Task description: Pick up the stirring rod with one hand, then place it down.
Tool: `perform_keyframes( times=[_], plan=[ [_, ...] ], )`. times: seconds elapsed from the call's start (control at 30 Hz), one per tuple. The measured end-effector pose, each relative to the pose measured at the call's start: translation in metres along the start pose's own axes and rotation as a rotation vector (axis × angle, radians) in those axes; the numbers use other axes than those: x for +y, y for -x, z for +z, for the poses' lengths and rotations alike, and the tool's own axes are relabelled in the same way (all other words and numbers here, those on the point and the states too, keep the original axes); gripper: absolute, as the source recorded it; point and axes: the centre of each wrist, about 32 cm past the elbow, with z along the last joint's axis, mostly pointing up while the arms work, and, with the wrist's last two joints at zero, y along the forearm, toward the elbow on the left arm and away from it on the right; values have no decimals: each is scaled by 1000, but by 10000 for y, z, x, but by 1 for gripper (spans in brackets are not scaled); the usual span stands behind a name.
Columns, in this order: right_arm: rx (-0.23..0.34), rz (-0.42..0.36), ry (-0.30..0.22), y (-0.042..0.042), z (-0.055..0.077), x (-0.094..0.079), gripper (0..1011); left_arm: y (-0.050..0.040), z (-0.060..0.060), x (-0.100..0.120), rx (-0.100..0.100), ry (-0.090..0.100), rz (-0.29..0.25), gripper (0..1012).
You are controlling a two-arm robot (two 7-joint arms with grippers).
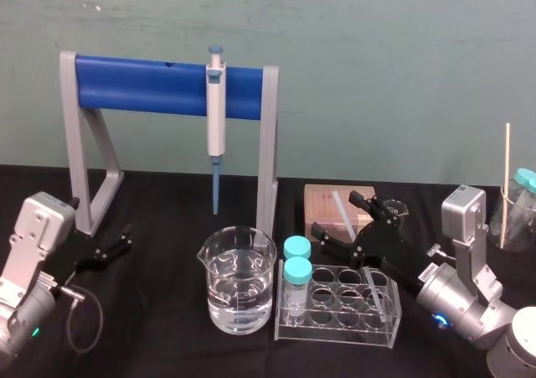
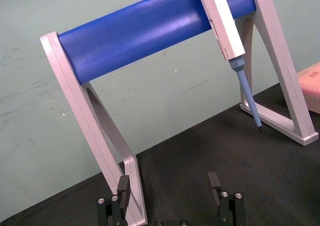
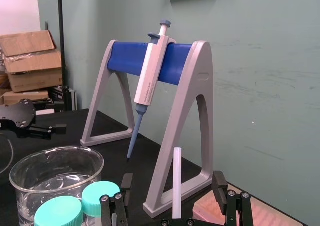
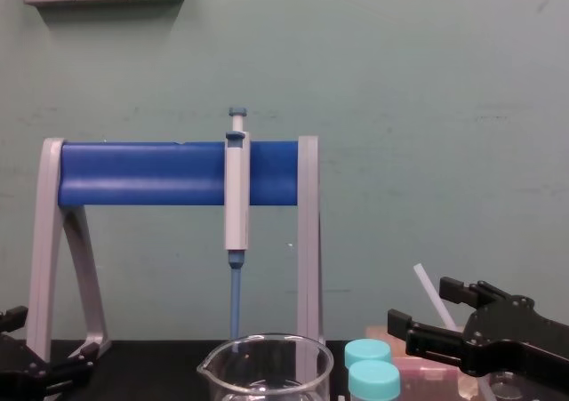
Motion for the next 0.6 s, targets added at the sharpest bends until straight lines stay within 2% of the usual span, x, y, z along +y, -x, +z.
perform_keyframes(
  times=[0.47,0.6],
  plan=[
    [-3,0,-1,0,2,1,1000,0,0,0,0,0,0,1000],
    [-37,-13,-36,17,52,18,1000,0,0,0,0,0,0,1000]
  ],
)
